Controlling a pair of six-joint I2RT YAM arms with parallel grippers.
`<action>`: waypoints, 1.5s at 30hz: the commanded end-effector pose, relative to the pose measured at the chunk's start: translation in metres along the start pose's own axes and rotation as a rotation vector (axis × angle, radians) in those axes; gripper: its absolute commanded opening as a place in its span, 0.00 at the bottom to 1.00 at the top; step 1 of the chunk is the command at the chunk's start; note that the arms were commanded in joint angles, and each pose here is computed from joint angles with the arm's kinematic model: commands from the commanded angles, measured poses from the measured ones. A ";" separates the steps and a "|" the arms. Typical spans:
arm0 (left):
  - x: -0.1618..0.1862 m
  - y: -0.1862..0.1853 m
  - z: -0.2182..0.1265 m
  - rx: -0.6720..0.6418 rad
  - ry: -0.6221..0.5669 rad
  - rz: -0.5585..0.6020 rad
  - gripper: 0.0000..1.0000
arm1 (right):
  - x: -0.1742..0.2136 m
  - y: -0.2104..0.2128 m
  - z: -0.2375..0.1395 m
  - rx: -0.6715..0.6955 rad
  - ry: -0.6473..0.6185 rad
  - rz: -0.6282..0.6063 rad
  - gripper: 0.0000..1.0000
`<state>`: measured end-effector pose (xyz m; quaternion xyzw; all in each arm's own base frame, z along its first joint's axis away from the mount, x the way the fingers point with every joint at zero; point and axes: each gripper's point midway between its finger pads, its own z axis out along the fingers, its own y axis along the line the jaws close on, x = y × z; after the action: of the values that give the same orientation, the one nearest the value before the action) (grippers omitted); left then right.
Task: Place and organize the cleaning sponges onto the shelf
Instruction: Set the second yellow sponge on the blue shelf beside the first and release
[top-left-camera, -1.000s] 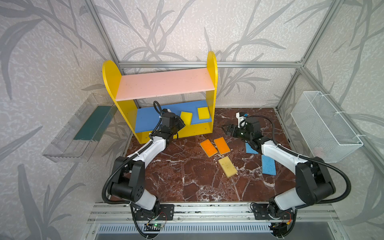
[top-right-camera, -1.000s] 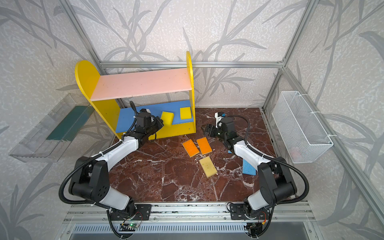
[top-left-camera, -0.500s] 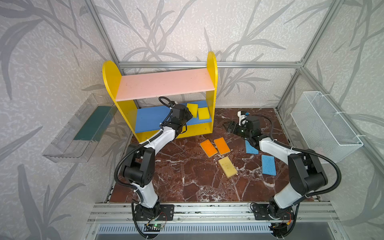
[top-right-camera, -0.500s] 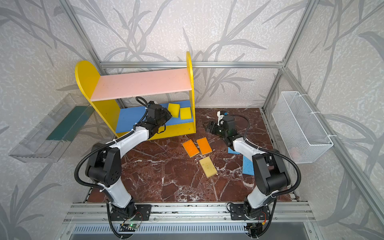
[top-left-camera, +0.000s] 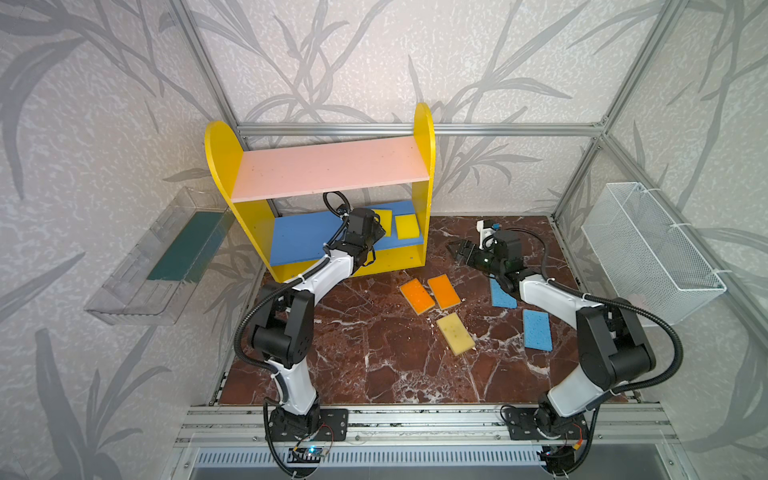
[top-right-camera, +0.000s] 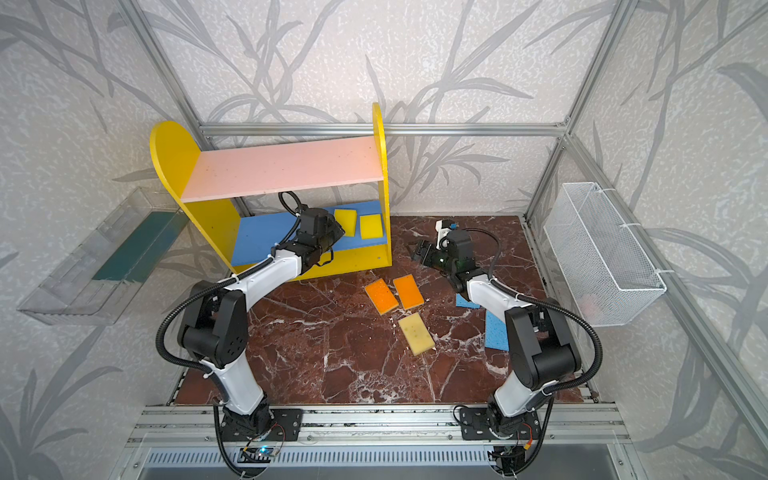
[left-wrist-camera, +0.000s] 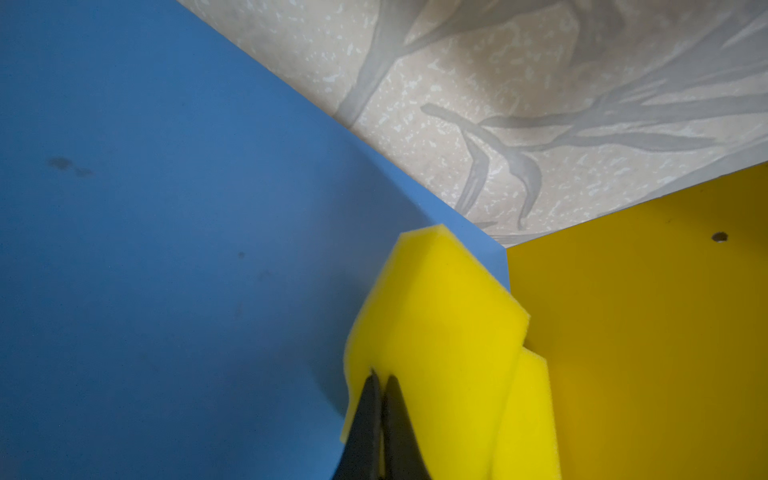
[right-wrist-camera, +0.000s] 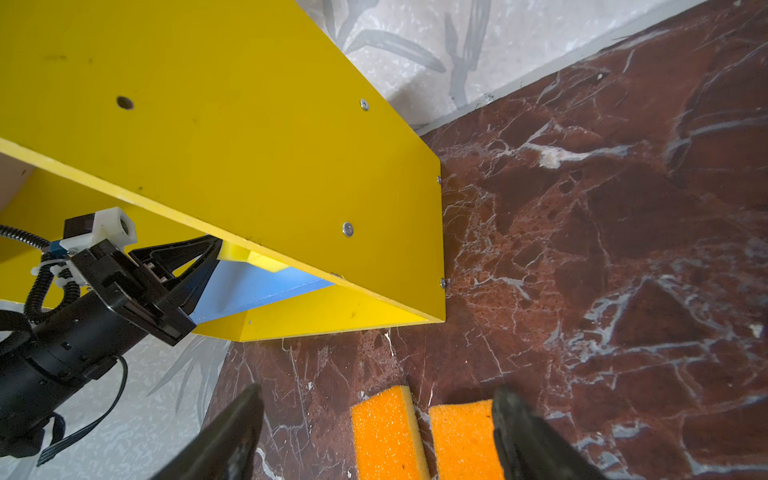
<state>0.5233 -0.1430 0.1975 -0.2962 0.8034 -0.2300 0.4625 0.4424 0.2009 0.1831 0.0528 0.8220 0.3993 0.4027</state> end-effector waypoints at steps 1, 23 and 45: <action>0.000 -0.011 0.001 0.003 -0.015 -0.008 0.11 | -0.006 0.004 -0.003 -0.022 -0.020 -0.008 0.84; 0.010 -0.002 -0.024 -0.017 -0.038 0.021 0.35 | -0.003 0.006 -0.003 -0.041 -0.010 0.008 0.84; 0.007 -0.020 -0.008 0.108 0.102 0.079 0.57 | 0.000 0.005 -0.001 -0.041 -0.002 0.009 0.84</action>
<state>0.5063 -0.1528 0.1937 -0.2542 0.8257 -0.2372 0.4443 0.4405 0.2036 0.1846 0.0546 0.8177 0.4130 0.3974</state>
